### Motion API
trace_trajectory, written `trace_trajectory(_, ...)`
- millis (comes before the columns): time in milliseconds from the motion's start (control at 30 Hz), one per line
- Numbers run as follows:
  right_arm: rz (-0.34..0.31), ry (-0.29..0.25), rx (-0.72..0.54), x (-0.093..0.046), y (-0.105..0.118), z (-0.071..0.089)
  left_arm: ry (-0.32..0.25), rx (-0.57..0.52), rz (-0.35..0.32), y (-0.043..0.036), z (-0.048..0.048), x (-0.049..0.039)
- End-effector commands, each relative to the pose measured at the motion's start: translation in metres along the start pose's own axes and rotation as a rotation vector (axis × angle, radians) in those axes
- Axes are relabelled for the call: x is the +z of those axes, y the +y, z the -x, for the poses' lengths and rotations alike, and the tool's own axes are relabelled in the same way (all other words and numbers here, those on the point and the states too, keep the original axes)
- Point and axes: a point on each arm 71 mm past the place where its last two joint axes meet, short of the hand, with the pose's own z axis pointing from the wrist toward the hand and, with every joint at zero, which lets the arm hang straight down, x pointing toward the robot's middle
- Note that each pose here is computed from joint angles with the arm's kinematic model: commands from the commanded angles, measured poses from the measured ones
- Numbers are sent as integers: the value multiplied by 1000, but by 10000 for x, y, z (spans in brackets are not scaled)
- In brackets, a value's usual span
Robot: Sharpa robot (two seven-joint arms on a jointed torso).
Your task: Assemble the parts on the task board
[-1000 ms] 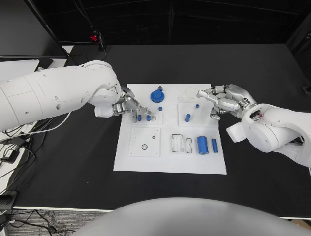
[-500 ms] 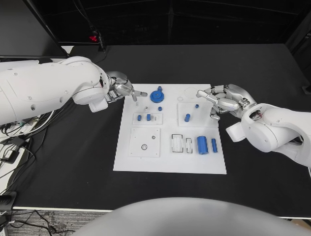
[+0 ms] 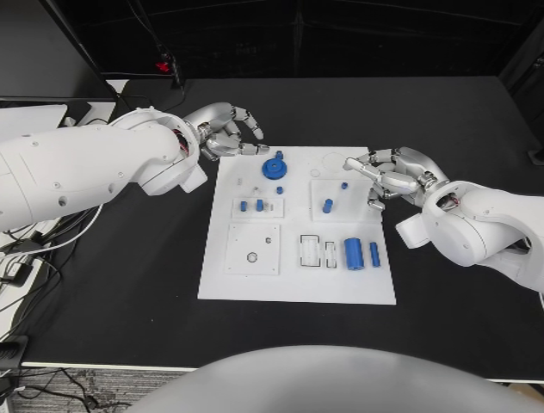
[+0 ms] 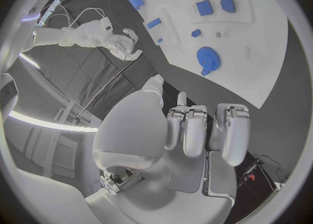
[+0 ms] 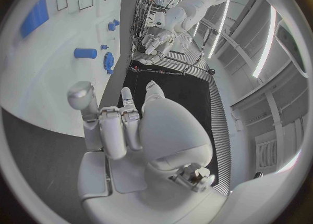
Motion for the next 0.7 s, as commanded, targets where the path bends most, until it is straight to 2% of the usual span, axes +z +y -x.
trace_trajectory(33,16,6,-1,-1,20,-6,-91,164,-190,-129,-3,13)
trace_trajectory(300,28,0,-1,-1,24,-5,-47,463,-331,-202,-225,90)
trace_trajectory(400,33,-3,-2,-3,24,-2,-44,540,-371,-223,-283,113)
trace_trajectory(567,34,-3,-1,-3,23,-5,-59,583,-402,-224,-310,131)
trace_trajectory(700,32,-3,-1,-4,20,-3,-93,566,-418,-224,-292,124)
